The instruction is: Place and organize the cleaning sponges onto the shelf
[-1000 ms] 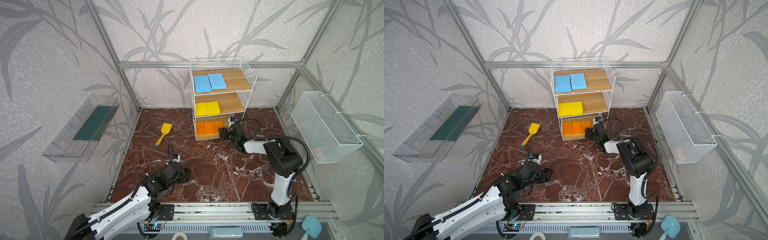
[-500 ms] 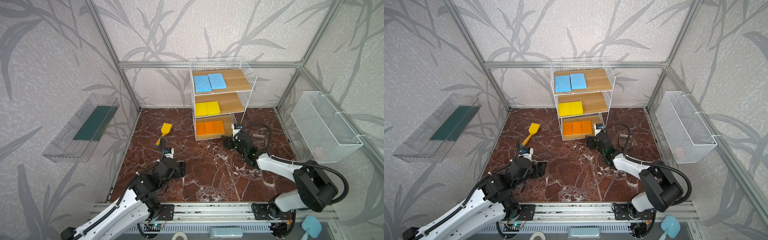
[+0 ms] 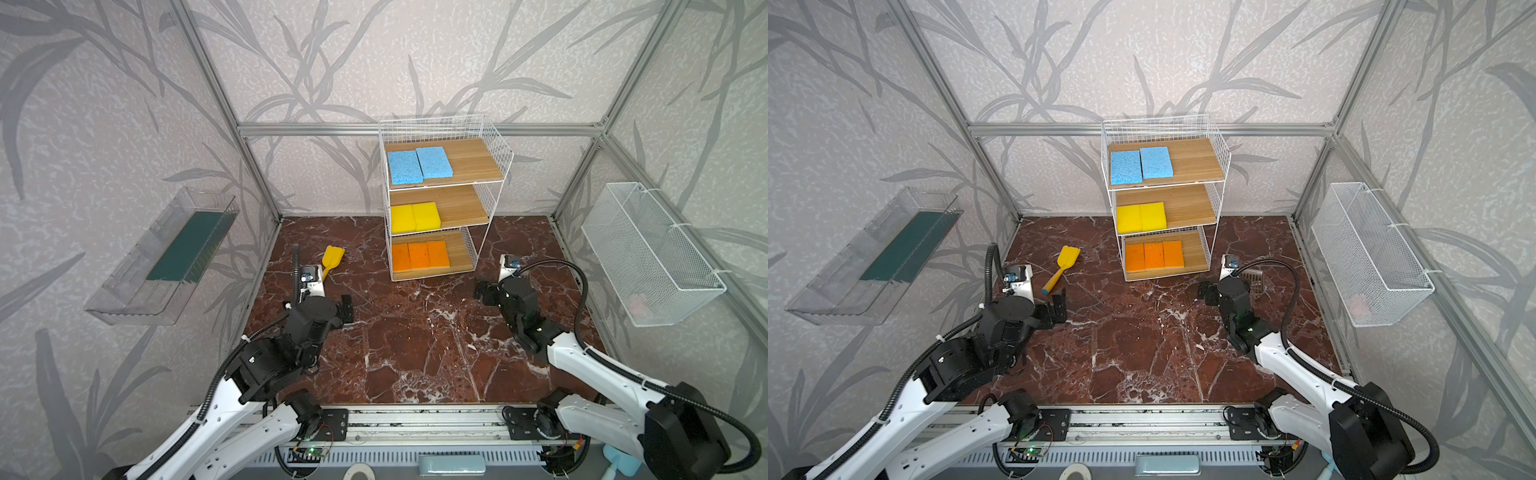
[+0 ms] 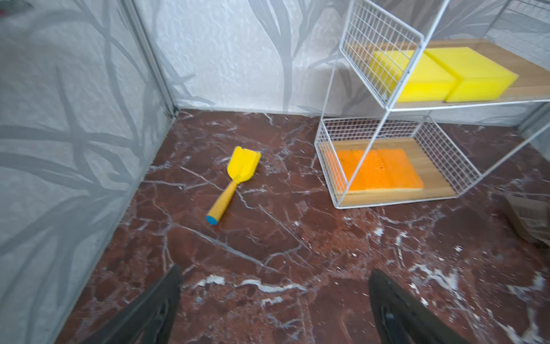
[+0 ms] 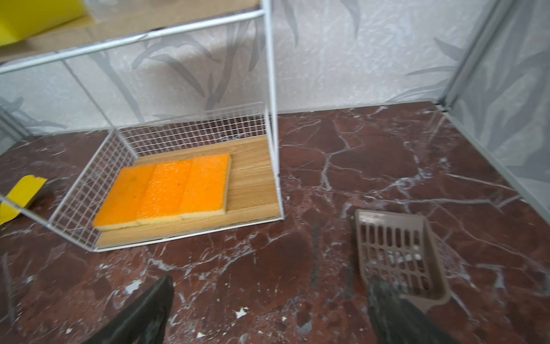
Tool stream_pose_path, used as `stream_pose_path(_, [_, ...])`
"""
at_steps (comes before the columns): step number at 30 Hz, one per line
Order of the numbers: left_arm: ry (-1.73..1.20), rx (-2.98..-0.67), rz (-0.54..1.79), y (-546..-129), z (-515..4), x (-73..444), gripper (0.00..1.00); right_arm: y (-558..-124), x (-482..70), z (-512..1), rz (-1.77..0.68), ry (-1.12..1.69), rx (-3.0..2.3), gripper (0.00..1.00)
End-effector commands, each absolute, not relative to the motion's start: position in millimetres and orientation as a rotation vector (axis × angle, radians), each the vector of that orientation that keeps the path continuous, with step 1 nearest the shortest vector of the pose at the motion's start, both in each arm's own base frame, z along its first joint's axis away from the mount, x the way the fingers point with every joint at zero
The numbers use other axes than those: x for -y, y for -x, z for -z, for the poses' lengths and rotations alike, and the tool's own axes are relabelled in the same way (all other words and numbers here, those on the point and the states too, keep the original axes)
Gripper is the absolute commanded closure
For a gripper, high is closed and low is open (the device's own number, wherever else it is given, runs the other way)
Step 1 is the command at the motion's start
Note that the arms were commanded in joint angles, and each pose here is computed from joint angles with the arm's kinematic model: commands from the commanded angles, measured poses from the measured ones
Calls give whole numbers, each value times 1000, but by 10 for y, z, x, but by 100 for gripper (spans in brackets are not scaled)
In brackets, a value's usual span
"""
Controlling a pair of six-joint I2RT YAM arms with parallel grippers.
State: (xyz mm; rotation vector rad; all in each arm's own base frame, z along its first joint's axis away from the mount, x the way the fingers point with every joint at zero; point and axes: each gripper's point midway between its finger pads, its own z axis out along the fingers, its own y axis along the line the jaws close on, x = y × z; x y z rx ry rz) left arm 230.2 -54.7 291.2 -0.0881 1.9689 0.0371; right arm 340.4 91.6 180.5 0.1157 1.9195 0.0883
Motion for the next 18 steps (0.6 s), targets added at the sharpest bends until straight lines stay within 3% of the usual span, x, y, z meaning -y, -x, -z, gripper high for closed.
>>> stream_pose_path(1, [72,-1878,-264,-2384,-3041,308,1,-3348,-518,-1762,77,-216,-1900,1])
stream_pose_path(10, [192,-2096,-299,-2990,-2392,-36,1,-3306,-422,-1747,114,-167,-1814,1])
stream_pose_path(18, [180,-2011,-410,-3578,-1956,-242,1,-3340,-336,-1712,168,-192,-1796,1])
